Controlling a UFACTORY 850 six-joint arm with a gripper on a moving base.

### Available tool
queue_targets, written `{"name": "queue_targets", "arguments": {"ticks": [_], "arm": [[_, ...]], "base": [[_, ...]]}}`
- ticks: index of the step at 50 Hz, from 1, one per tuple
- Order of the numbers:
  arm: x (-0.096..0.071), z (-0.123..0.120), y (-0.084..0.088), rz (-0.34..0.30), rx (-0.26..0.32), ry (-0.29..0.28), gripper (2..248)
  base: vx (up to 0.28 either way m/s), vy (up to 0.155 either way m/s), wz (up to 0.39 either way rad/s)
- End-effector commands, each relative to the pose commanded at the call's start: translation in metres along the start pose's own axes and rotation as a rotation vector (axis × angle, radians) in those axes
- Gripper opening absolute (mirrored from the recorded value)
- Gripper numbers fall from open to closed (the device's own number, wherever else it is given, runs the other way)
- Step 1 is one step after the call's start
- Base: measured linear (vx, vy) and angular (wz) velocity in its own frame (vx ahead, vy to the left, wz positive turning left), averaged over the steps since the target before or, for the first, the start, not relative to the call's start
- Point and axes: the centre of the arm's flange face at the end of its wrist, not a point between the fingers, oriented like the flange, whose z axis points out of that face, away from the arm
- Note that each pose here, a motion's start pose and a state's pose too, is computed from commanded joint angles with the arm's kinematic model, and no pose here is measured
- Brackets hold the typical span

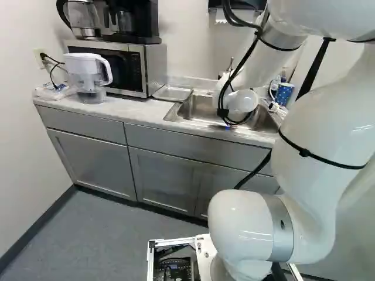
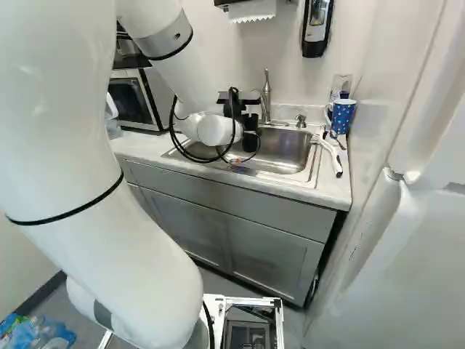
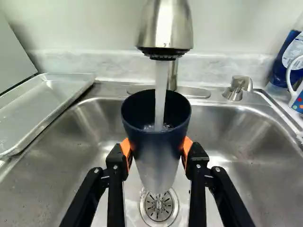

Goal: Rinse the cup and place it in the tray

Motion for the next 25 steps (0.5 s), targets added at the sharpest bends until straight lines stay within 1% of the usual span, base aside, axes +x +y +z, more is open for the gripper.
{"name": "queue_targets", "arguments": {"ticks": [25], "arm": [[0.0,0.0,0.0,0.0,0.0,0.0,122]], "base": [[0.0,0.0,0.0]]}}
